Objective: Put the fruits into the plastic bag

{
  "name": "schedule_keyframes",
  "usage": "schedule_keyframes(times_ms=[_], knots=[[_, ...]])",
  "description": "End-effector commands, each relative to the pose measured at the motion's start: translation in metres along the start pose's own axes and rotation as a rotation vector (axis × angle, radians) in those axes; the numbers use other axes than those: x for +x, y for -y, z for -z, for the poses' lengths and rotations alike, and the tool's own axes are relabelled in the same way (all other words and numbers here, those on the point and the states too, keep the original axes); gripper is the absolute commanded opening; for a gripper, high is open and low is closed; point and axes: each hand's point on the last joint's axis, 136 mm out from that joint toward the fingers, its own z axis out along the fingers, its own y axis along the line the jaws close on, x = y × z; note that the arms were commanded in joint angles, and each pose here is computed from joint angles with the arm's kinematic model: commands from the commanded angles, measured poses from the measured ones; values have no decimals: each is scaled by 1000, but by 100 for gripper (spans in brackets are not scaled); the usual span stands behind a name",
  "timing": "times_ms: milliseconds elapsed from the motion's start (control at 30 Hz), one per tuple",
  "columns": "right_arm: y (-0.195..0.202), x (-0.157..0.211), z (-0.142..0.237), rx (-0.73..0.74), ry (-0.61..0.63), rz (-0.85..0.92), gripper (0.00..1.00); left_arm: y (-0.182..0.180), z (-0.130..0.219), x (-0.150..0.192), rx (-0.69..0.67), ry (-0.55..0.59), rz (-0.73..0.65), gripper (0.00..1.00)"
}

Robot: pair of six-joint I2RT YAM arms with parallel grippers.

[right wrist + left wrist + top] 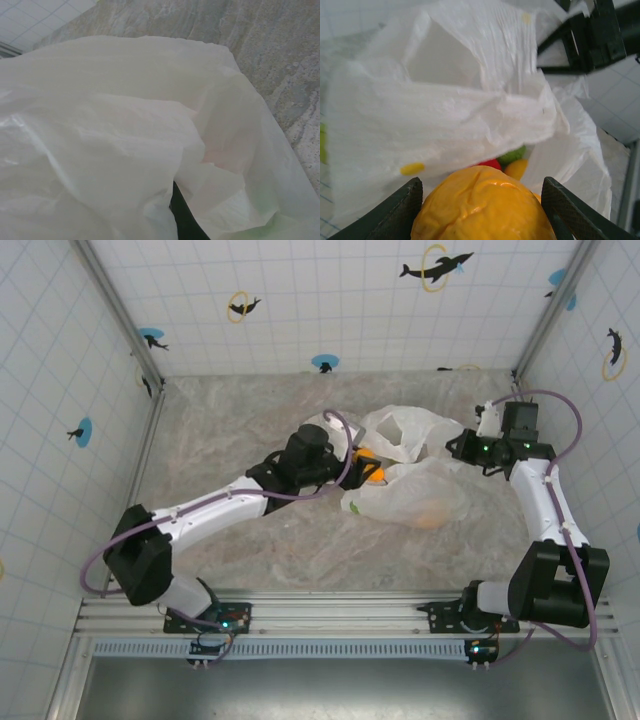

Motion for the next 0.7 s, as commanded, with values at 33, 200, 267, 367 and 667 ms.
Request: schedule_keyframes(times_ms=[33, 200, 267, 367, 667], knots=[[-22, -15, 10, -77, 59, 20, 0, -3, 42, -66, -96, 266, -37, 50], [-39, -16, 10, -140, 60, 24, 0, 44, 46, -99, 142, 352, -11, 51], [-48, -13, 8, -167, 53, 32, 0, 62, 33, -102, 208, 329, -19, 51], [-58, -10, 8, -203, 44, 40, 0, 79, 6, -96, 251, 273, -30, 51], [-76, -5, 17, -276, 45, 65, 0, 52, -68, -66, 56, 154, -73, 50]])
